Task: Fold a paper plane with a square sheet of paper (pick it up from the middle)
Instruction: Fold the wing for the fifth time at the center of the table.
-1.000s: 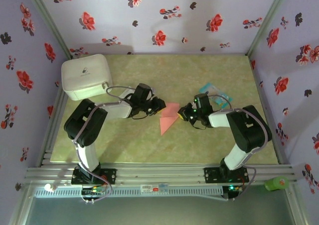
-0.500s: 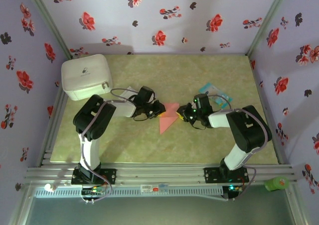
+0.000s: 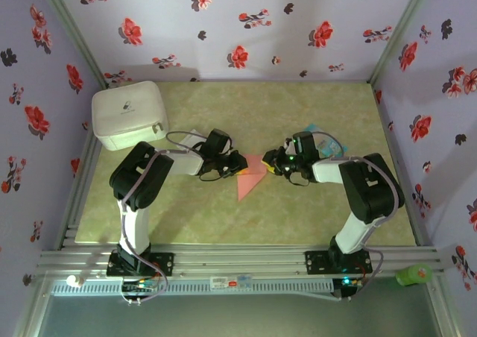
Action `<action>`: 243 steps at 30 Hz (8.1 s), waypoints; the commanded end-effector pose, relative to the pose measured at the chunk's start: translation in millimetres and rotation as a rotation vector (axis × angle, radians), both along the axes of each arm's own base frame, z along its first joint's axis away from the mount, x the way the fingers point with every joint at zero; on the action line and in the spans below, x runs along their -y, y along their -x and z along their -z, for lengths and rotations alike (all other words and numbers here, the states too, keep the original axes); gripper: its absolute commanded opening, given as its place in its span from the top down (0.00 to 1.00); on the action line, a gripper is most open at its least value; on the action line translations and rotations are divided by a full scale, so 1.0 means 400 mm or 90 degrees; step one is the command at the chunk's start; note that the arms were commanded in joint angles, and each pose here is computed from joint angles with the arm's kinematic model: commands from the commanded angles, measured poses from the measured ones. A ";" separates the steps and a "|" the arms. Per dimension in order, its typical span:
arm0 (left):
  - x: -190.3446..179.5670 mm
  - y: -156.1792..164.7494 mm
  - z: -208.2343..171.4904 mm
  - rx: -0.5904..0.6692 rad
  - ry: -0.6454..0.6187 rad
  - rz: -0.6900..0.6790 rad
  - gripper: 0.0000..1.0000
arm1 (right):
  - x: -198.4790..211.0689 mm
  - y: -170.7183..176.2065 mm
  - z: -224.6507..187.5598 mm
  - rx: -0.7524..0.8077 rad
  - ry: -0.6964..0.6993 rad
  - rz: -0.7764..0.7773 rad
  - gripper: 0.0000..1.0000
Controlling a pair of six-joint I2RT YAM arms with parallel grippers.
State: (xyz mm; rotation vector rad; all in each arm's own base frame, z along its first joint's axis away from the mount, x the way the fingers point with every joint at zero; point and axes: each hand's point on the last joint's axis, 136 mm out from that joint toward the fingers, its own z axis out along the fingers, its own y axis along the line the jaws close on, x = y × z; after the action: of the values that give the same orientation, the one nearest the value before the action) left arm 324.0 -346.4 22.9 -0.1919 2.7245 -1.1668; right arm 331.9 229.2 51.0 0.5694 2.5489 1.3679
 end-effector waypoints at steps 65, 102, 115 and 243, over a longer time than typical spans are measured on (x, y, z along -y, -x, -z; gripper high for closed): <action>0.032 0.187 -0.105 0.505 -0.507 0.327 0.49 | 0.005 0.006 -0.034 -0.028 -0.020 0.047 0.97; -0.012 0.172 -0.036 0.488 -0.599 0.318 0.69 | 0.000 0.004 -0.053 -0.022 -0.020 0.045 0.97; -0.017 0.168 -0.041 0.501 -0.609 0.324 0.76 | 0.001 0.005 -0.055 -0.019 -0.015 0.043 0.98; 0.077 0.184 0.068 0.049 0.089 0.187 1.00 | -0.012 -0.008 0.021 0.053 0.010 -0.079 0.97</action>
State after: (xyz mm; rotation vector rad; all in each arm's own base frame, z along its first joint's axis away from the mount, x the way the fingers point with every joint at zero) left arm 263.6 -389.0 26.6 0.2933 2.5402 -1.4412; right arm 326.2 232.2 36.3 0.3972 2.5976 1.3613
